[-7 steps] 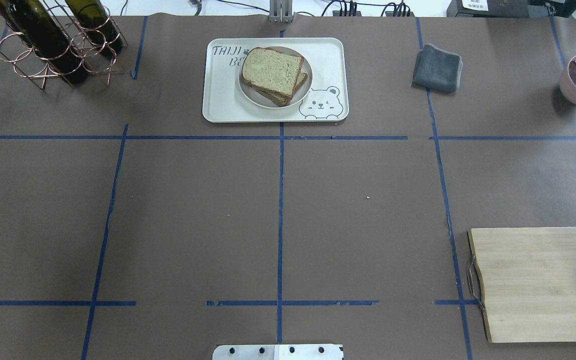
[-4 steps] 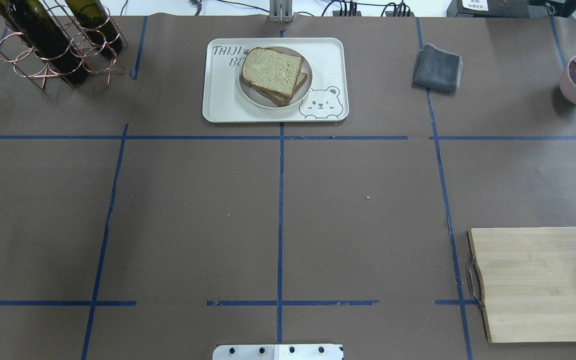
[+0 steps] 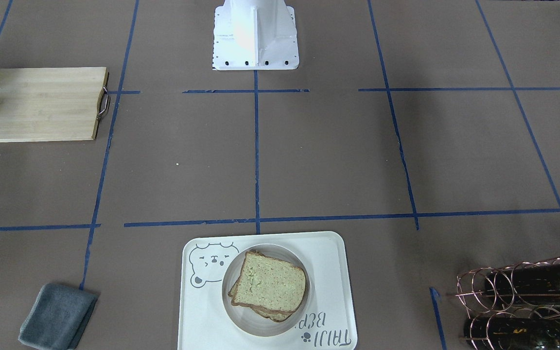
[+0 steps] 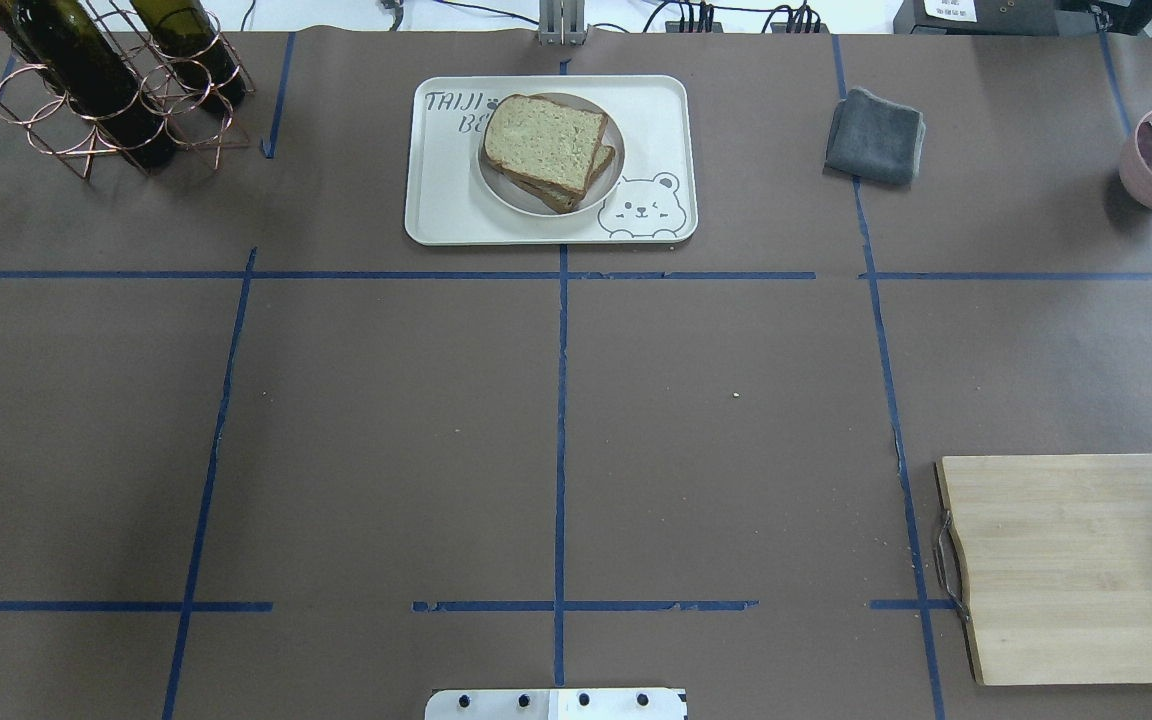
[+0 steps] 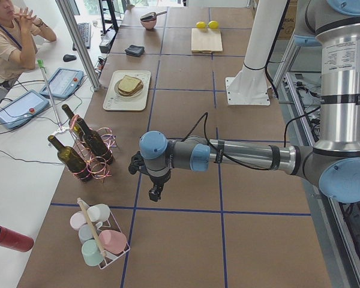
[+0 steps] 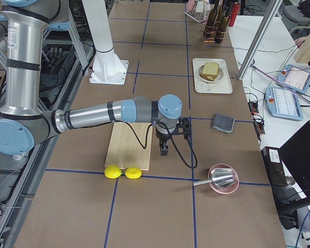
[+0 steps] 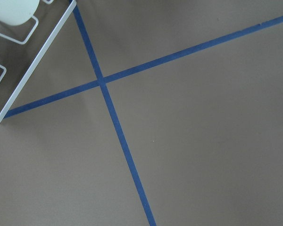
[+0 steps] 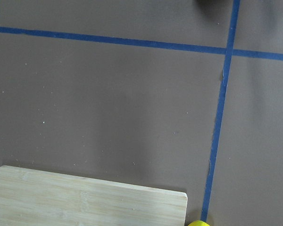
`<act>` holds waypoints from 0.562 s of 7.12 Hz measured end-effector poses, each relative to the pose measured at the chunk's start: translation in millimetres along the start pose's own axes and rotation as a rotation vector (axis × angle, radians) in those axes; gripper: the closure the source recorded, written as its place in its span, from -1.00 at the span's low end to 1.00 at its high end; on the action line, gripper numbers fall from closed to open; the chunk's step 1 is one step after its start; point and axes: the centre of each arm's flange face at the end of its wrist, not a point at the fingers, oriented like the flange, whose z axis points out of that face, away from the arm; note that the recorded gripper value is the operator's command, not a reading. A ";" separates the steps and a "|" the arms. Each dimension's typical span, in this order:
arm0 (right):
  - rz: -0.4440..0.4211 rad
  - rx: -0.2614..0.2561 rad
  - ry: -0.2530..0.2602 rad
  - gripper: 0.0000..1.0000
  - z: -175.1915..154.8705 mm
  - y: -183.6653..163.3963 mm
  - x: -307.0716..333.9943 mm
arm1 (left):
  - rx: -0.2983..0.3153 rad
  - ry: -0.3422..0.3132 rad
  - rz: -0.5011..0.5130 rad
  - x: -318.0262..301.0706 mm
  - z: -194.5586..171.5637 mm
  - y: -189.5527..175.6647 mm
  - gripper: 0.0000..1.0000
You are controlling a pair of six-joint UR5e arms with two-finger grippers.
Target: Make sandwich and place on tray
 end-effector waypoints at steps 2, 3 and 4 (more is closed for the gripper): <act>0.010 -0.022 0.032 -1.00 9.0 2.4 9.4 | 0.008 -0.004 0.013 3.0 -5.3 -11.9 -1.00; 0.020 -0.035 0.033 -1.00 15.3 4.3 16.3 | 0.009 -0.005 0.015 3.0 -5.8 -14.7 -1.00; 0.032 -0.048 0.022 -1.00 21.6 7.1 22.0 | 0.007 -0.004 0.014 2.6 -5.5 -14.9 -1.00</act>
